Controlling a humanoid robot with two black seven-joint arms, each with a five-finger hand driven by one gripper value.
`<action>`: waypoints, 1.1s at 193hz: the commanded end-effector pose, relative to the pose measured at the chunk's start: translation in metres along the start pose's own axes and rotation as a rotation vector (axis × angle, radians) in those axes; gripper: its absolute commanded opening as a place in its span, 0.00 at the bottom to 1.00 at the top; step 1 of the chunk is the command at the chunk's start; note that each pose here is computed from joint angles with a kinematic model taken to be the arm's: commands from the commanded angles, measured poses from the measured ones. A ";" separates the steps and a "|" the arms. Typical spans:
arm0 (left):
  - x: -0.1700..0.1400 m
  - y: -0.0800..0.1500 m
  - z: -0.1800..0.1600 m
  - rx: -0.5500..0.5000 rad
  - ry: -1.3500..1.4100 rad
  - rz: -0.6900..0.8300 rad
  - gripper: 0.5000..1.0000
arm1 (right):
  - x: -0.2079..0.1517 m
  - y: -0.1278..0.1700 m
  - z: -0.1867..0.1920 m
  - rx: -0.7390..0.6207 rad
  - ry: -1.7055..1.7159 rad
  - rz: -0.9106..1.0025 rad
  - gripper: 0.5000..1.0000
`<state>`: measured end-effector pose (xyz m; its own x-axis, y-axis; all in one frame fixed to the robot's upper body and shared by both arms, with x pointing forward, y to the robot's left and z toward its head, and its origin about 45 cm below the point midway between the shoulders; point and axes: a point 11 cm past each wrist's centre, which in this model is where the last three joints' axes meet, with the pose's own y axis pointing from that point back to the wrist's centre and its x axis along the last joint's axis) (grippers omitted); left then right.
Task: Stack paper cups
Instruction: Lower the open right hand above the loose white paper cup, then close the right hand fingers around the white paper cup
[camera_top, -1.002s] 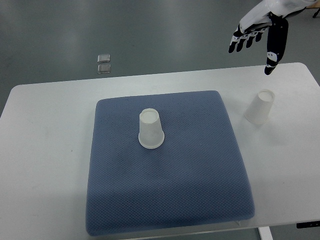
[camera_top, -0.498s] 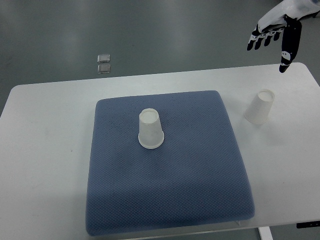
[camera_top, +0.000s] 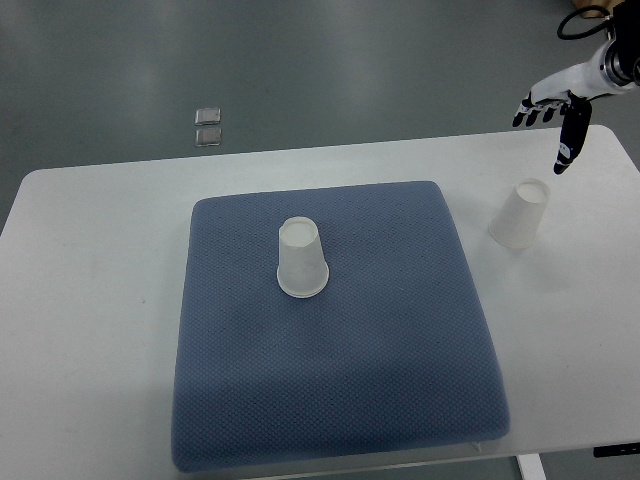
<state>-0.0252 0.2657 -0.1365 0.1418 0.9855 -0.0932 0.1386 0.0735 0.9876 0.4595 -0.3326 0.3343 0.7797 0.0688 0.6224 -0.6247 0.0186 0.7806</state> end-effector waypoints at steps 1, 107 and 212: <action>0.000 0.000 0.000 0.000 0.001 0.001 1.00 | -0.010 -0.012 0.009 -0.014 -0.015 -0.008 0.85; 0.000 0.000 0.000 -0.001 0.004 0.000 1.00 | -0.031 -0.055 0.005 -0.013 -0.043 0.017 0.85; 0.000 0.000 -0.001 0.001 0.006 -0.002 1.00 | -0.053 -0.087 0.007 -0.044 -0.052 0.023 0.84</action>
<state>-0.0257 0.2660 -0.1365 0.1356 0.9864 -0.0925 0.1392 0.0735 0.9875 0.4739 -0.3441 0.2411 0.7615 0.0157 0.6480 -0.6477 0.0569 0.7598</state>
